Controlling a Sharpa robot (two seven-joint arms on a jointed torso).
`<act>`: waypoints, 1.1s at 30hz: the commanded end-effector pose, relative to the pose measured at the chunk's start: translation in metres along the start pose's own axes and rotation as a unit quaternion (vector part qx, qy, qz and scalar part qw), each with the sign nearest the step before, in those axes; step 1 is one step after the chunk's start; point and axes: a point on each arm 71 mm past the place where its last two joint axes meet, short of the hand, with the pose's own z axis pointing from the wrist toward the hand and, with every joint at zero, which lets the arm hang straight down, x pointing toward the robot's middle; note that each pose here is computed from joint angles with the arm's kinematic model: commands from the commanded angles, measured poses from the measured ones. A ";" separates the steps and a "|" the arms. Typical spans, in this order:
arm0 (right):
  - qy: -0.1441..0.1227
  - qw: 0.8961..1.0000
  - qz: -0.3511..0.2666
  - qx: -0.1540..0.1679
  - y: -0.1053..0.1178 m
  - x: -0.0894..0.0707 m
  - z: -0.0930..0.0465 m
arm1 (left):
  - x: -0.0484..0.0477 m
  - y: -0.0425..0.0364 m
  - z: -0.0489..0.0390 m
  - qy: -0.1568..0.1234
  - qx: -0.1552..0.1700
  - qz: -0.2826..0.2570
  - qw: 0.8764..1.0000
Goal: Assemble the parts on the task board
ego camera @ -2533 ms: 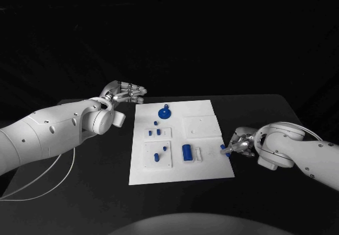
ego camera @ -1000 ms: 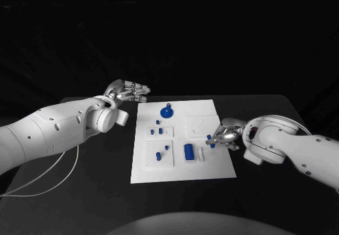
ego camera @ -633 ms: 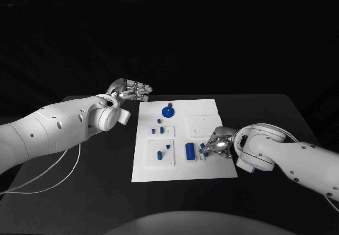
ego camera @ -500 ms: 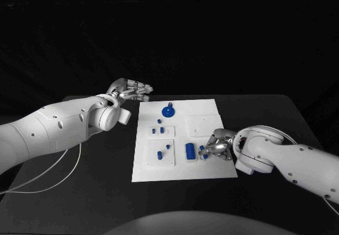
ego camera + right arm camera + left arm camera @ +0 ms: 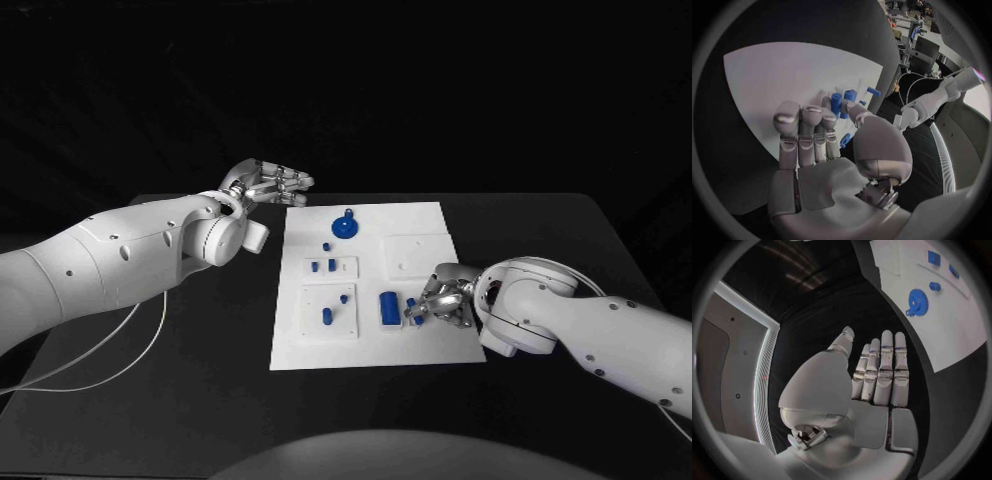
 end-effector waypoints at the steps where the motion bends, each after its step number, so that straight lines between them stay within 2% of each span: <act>1: 0.007 1.000 -0.007 0.001 0.000 0.005 0.002 | 0.0021 -0.0004 0.0000 0.008 0.002 -0.006 1.000; 19: 0.002 1.000 -0.012 0.020 -0.009 0.002 0.005 | -0.0001 0.0002 -0.0009 0.006 0.000 -0.005 1.000; 33: 0.008 1.000 -0.010 0.012 -0.003 0.004 0.005 | -0.0004 0.0003 -0.0010 0.006 -0.001 -0.005 1.000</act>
